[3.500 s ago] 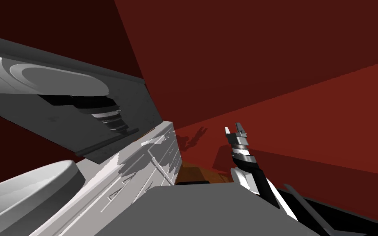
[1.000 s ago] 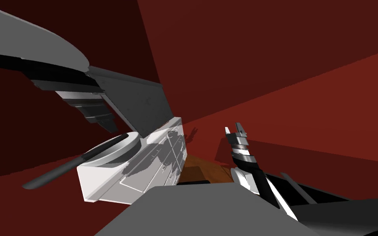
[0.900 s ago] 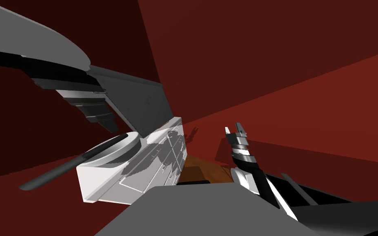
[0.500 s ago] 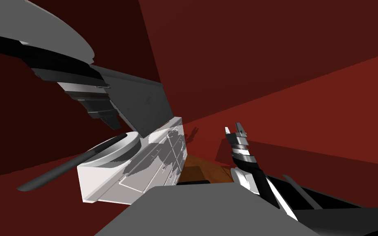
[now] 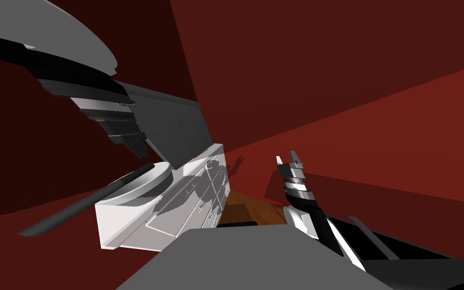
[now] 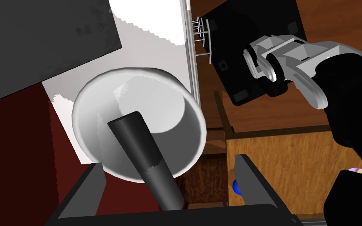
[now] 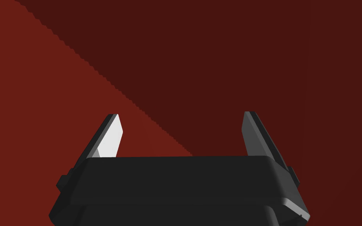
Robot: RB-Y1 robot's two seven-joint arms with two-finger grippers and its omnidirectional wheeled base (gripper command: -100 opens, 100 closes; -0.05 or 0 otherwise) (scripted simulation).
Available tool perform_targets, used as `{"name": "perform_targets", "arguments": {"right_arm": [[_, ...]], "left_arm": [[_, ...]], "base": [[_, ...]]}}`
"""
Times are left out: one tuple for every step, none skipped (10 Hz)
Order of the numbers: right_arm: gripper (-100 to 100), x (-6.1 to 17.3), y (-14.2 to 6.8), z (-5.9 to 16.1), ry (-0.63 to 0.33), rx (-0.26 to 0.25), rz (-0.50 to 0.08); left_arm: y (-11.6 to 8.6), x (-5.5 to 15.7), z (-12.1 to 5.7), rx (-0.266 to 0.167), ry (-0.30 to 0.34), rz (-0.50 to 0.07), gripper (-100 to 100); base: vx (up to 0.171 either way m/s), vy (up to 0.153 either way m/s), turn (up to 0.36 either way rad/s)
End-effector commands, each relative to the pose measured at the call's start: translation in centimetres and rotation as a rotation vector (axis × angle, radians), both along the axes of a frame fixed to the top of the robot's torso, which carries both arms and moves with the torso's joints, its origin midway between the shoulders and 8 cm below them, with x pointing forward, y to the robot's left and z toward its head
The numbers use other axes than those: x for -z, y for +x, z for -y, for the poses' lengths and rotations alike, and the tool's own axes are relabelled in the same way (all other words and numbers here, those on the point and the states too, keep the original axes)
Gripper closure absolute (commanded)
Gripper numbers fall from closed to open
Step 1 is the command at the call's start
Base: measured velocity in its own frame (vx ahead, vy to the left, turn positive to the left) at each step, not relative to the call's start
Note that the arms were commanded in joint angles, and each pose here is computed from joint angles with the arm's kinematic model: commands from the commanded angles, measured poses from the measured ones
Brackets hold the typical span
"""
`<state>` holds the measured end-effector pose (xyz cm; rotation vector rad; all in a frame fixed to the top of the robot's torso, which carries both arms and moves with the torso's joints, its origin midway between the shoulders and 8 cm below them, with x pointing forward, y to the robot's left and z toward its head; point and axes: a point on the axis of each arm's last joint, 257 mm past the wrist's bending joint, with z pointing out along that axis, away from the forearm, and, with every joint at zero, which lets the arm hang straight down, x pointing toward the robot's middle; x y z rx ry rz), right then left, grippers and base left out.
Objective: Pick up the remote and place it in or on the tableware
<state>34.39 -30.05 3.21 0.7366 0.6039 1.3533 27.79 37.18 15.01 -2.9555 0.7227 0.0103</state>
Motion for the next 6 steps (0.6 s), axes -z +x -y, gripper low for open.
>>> {"name": "perform_targets", "arguments": {"right_arm": [[0, 0.0, 0.0, 0.0, 0.000, 0.000, 0.000], [0, 0.0, 0.0, 0.0, 0.000, 0.000, 0.000], [0, 0.0, 0.0, 0.0, 0.000, 0.000, 0.000], [0, 0.0, 0.0, 0.0, 0.000, 0.000, 0.000], [0, 0.0, 0.0, 0.0, 0.000, 0.000, 0.000], [0, 0.0, 0.0, 0.0, 0.000, 0.000, 0.000]], "left_arm": [[0.0, 0.0, 0.0, 0.000, 0.000, 0.000, -100], [0.0, 0.0, 0.0, 0.000, 0.000, 0.000, -100], [0.0, 0.0, 0.0, 0.000, 0.000, 0.000, -100], [0.0, 0.0, 0.0, 0.000, 0.000, 0.000, -100], [1.0, 1.2, -0.4, -0.105, -0.014, -0.001, -100], [1.3, 1.7, -0.6, -0.154, -0.038, 0.011, -100]], "base": [[0.005, -0.005, 0.016], [-0.004, 0.004, -0.013], [-0.004, 0.004, -0.013], [0.000, 0.000, 0.000], [0.040, -0.047, -0.304], [0.054, -0.050, -0.150]]}}
